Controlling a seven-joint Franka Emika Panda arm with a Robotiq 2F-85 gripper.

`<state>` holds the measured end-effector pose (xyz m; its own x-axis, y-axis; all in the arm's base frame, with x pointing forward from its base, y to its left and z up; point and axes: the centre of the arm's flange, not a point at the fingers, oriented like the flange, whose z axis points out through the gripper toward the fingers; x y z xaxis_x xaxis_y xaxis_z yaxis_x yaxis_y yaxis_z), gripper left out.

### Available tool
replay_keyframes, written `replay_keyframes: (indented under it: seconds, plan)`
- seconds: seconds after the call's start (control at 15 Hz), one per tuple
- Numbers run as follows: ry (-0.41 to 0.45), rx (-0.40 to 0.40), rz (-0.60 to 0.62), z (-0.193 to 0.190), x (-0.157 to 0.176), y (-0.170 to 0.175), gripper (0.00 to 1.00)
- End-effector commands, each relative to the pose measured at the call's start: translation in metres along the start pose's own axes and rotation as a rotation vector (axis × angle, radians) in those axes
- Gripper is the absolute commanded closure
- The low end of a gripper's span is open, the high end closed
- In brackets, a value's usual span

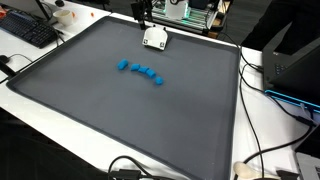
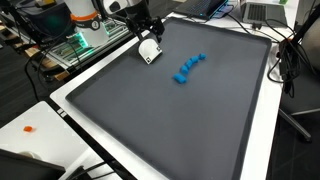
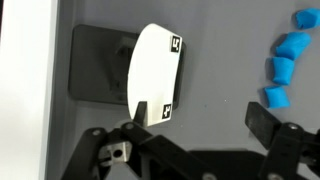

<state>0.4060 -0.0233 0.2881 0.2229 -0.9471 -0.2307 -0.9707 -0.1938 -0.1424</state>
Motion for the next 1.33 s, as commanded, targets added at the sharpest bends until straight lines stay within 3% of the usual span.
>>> replay_keyframes:
  seconds: [0.0,0.27,0.53,0.87,1.27]
  plan:
    - [0.047,-0.048,-0.061,-0.042,-0.011,-0.003,0.00]
    - [0.171,-0.136,-0.259,-0.078,-0.034,-0.035,0.00]
    - [0.238,-0.179,-0.481,-0.106,-0.066,-0.074,0.00]
    - [0.274,-0.168,-0.759,-0.118,-0.104,-0.118,0.00]
    - [0.258,-0.188,-1.074,-0.110,-0.128,-0.155,0.00]
